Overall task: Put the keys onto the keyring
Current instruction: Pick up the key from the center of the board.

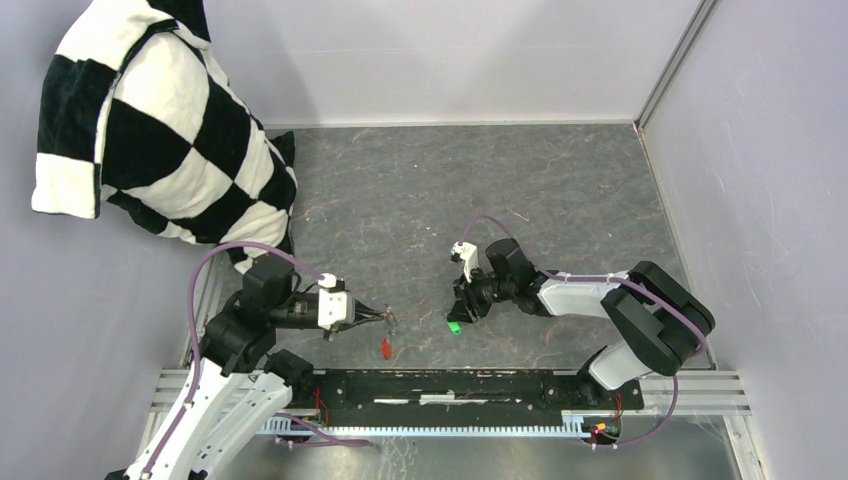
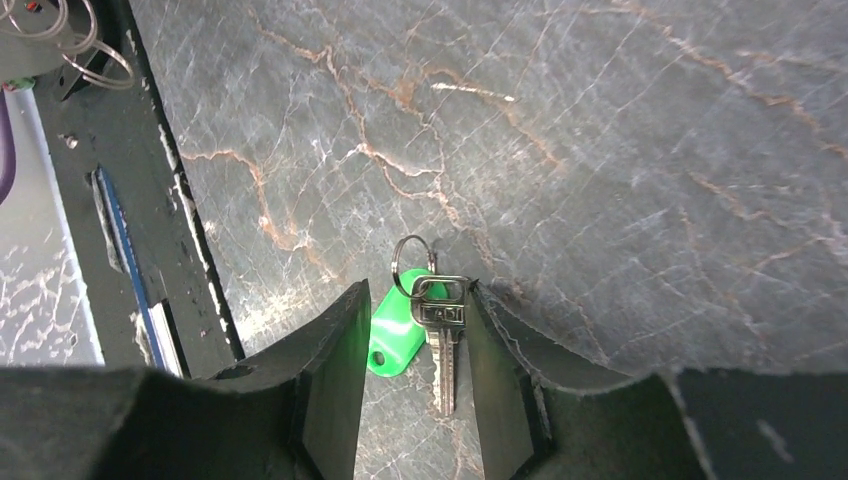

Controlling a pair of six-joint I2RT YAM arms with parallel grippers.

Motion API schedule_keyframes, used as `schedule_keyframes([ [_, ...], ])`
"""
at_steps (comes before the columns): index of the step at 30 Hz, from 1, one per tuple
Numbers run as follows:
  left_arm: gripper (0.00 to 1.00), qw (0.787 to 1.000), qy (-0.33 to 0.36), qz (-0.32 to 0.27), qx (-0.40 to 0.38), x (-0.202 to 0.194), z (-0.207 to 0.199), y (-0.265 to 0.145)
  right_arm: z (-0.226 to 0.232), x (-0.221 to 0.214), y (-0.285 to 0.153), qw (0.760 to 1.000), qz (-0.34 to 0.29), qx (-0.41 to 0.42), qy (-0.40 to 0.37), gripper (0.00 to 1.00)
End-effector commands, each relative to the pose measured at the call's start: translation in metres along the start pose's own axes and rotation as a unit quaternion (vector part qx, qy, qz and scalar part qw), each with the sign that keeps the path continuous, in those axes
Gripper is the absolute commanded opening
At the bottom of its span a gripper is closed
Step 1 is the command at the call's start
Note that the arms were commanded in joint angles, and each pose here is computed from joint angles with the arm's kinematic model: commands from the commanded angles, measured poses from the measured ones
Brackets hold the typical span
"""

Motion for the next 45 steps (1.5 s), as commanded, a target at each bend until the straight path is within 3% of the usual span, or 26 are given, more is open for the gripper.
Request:
schedule_keyframes([
  [1,0.02,1.0,0.022,-0.012,0.004,0.013,0.006,-0.003,0.002,0.0,0.003,0.999,0.003,0.033,-0.009,0.45],
  [15,0.02,1.0,0.022,-0.008,0.004,0.013,0.004,-0.004,-0.004,0.011,0.009,0.999,-0.004,0.045,-0.01,0.43],
  [24,0.02,1.0,0.022,-0.008,0.005,0.012,0.005,-0.004,-0.002,0.029,0.009,0.996,-0.007,0.057,-0.062,0.43],
  [34,0.02,1.0,0.02,-0.007,0.006,0.013,0.005,-0.004,-0.011,0.012,0.014,0.992,0.055,0.074,-0.088,0.41],
  [45,0.02,1.0,0.023,-0.008,0.008,0.015,0.006,-0.005,-0.006,0.001,0.01,0.991,0.066,0.092,-0.067,0.38],
])
Point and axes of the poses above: each gripper's point midway between its finger pads, its own y axis out along the fingers, its own z axis along the line the jaws close on, x = y × z, the point moved 6 cm from there along -y, back along the fingers, and after that the axes turned 8 degrees about y, right-handed, at the moved point
